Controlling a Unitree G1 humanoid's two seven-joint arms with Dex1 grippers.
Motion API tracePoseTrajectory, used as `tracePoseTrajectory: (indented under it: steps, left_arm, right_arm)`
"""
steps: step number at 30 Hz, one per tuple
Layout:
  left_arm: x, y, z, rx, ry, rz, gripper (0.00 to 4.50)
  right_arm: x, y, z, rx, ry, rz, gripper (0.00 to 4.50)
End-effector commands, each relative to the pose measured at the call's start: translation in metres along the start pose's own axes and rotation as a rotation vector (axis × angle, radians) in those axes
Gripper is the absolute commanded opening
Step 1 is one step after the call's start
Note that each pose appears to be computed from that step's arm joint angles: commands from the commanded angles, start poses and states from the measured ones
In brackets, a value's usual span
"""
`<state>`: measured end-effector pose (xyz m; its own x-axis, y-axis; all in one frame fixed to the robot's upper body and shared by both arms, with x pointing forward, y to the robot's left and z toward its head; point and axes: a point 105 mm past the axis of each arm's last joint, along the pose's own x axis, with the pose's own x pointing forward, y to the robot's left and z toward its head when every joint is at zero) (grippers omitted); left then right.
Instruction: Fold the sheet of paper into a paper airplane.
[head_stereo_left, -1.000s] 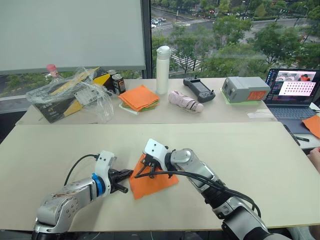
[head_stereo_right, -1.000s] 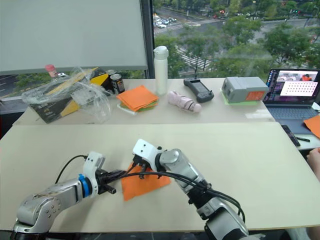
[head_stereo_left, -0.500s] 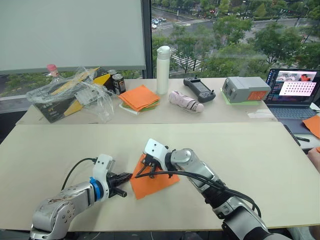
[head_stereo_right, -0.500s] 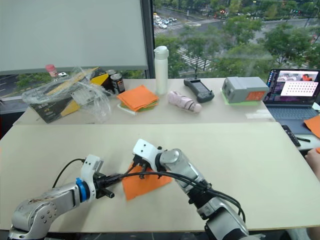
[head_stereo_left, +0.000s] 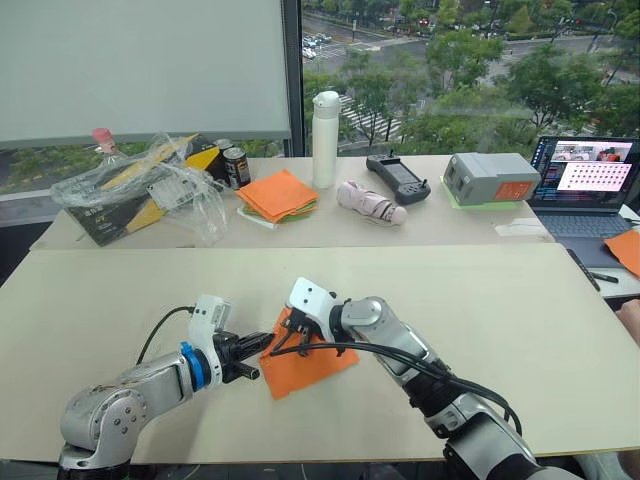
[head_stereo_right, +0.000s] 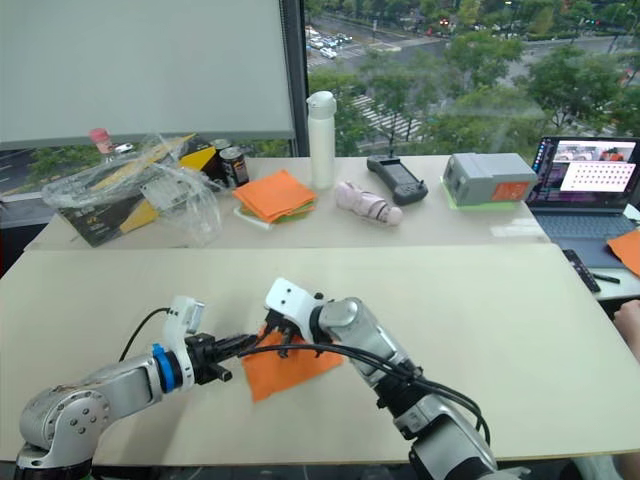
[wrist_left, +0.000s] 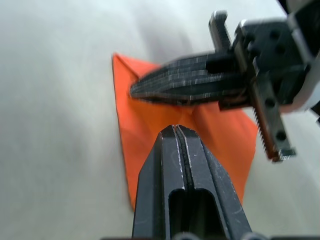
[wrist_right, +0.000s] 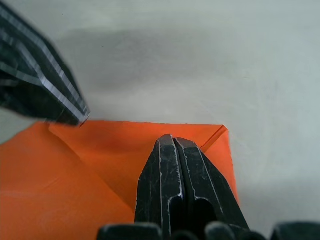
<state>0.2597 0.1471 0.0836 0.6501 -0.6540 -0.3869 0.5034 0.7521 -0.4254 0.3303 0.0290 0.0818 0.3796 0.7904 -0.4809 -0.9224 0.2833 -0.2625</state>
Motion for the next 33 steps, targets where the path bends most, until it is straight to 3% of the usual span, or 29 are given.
tracePoseTrajectory:
  steps: [1,4,12,20,27,33]
  left_arm:
    - [0.001,0.005,-0.012,0.028,0.052,0.031,0.02]
    - [0.002,0.015,-0.025,0.032,0.092,0.062,0.02]
    - [0.010,0.021,-0.027,0.035,0.100,0.066,0.02]
    - [0.013,0.018,-0.031,0.021,0.107,0.048,0.02]
    - [0.016,0.018,-0.033,0.011,0.108,0.044,0.02]
    - [0.017,0.017,-0.033,0.012,0.107,0.040,0.02]
  right_arm:
    - [0.007,0.015,-0.032,0.062,0.116,0.047,0.00]
    - [0.005,0.012,-0.028,0.070,0.104,0.036,0.00]
    - [-0.006,-0.001,-0.015,0.114,0.055,-0.005,0.00]
    - [-0.056,-0.040,0.018,0.160,-0.062,-0.071,0.00]
    - [-0.086,-0.065,-0.002,0.051,0.032,-0.119,0.00]
    - [-0.089,-0.064,-0.026,-0.046,0.130,-0.071,0.00]
